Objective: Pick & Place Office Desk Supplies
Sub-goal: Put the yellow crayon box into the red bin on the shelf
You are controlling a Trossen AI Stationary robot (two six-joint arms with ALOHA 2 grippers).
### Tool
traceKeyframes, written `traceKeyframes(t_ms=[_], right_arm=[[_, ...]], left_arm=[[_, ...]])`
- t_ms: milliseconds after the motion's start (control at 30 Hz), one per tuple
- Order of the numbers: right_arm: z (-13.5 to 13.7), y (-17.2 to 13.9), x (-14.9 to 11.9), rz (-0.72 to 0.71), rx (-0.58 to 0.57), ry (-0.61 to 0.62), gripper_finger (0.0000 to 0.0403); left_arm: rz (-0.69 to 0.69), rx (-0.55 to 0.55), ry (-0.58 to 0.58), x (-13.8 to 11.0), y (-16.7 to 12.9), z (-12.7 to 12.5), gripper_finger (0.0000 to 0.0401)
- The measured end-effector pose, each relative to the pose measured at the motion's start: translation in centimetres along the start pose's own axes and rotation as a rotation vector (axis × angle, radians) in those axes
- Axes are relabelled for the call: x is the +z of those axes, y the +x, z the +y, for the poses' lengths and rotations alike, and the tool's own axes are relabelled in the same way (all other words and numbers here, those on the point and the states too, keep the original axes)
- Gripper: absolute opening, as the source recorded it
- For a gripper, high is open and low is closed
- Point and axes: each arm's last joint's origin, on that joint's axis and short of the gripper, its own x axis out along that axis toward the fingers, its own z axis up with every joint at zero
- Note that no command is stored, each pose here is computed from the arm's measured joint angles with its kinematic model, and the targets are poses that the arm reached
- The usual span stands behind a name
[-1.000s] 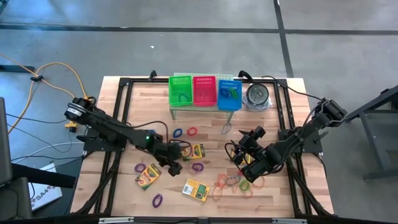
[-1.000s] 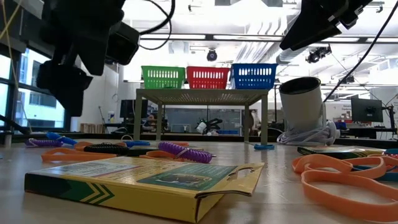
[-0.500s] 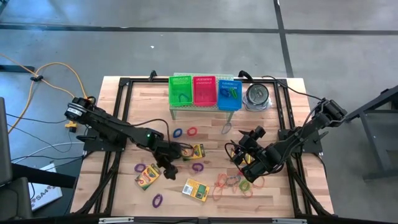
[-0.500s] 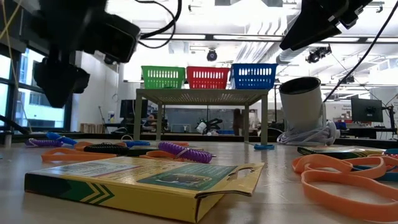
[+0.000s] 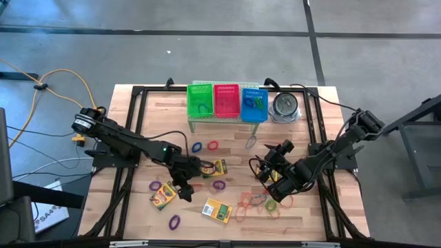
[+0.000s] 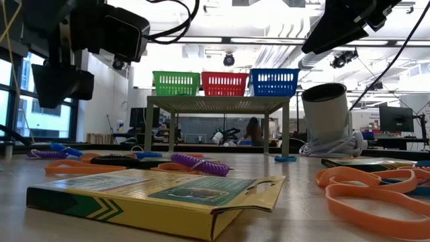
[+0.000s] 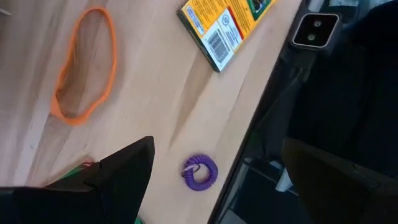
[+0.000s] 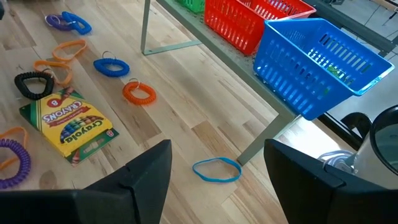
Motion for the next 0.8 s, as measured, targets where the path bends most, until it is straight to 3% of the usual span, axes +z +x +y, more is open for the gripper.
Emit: traceKeyframes(t_ms=[233, 400, 500, 800], right_arm=[[0.1, 0.0, 0.1, -0.004, 0.007, -0.001, 0.0245], [0.1, 0.0, 0.1, 0.000, 0.009, -0.001, 0.0245], [0.1, 0.0, 0.1, 0.000, 0.009, -0.001, 0.0245], [0.1, 0.0, 0.0, 0.000, 0.009, -0.002, 0.0245]], left_arm=[[0.003, -0.016, 0.028, 0.0, 0.0, -0.1, 0.0344], [-0.016, -0.137, 0.255, 0.5, -0.1, -1.1, 0.0351], [0.025, -0.204, 0.317, 0.3, 0.0, -1.6, 0.0357], [0.047, -0.199, 0.167, 0.2, 0.0, -1.6, 0.0358]])
